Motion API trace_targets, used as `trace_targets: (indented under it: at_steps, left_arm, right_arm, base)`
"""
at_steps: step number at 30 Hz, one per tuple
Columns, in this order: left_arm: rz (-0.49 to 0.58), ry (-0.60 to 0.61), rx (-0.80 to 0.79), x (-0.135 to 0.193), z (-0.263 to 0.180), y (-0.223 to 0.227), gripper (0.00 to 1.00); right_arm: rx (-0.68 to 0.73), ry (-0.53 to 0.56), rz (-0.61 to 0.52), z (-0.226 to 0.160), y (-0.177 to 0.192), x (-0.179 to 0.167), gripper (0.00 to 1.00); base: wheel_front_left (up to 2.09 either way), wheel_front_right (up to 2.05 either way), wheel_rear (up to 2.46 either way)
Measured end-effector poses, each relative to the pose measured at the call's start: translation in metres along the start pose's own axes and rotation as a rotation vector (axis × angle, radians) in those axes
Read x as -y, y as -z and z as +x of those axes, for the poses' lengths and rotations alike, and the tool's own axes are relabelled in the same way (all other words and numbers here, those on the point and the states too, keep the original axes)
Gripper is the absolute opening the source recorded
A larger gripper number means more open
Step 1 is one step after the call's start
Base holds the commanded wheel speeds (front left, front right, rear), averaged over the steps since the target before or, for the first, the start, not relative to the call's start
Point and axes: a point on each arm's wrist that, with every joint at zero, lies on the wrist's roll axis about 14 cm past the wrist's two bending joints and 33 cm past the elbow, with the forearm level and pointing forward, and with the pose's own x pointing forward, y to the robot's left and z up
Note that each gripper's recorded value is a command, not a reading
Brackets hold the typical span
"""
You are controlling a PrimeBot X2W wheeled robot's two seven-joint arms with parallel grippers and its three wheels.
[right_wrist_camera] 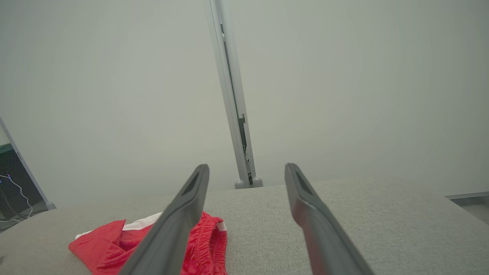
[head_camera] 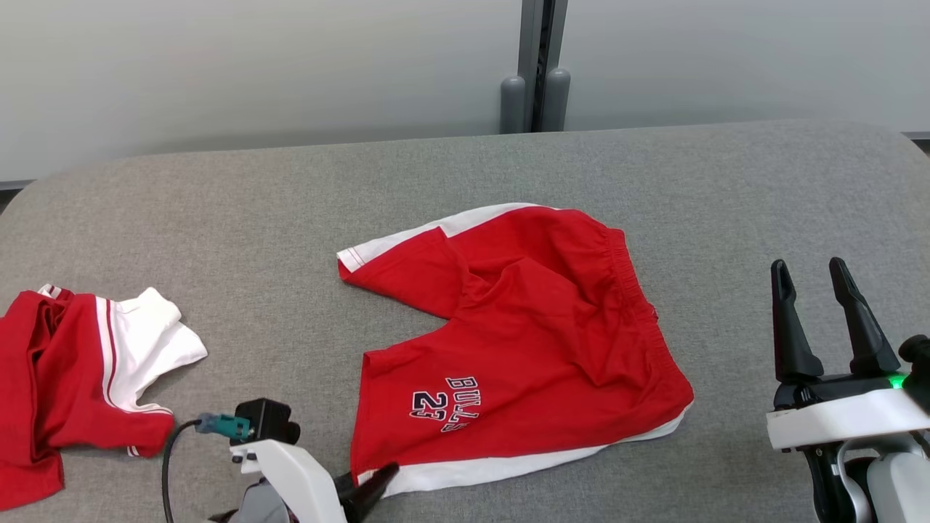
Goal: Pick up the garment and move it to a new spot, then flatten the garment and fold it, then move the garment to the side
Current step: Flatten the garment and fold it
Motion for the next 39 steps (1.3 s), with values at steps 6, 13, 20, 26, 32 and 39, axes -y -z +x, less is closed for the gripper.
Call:
trace_targets:
  at_steps: [6, 13, 20, 26, 32, 39]
  left_arm:
    - [0.056, -0.028, 0.043, -0.004, -0.011, -0.005, 1.00]
    - [0.133, -0.059, 0.253, -0.004, -0.036, -0.050, 1.00]
    - [0.204, -0.115, 0.572, 0.000, -0.079, -0.108, 1.00]
    - [0.384, -0.186, 0.817, 0.006, -0.115, -0.140, 1.00]
    - [0.491, -0.235, 0.952, 0.007, -0.125, -0.146, 1.00]
    - [0.501, -0.291, 1.063, -0.006, -0.133, -0.146, 1.00]
  right_arm:
    - [0.000, -0.008, -0.002, -0.004, -0.001, -0.002, 1.00]
    - [-0.001, -0.027, -0.013, -0.004, -0.002, -0.006, 1.00]
    - [0.009, -0.067, -0.019, -0.006, -0.006, -0.020, 1.00]
    - [-0.005, -0.107, -0.018, -0.013, -0.003, -0.033, 1.00]
    - [-0.017, -0.129, -0.005, -0.015, 0.001, -0.042, 1.00]
    - [-0.030, -0.135, 0.000, -0.013, 0.005, -0.043, 1.00]
  base:
    - [0.00, 0.00, 0.00]
    - [0.00, 0.00, 0.00]
    - [0.00, 0.00, 0.00]
    - [0.00, 0.00, 0.00]
    - [0.00, 0.00, 0.00]
    - [0.00, 0.00, 0.00]
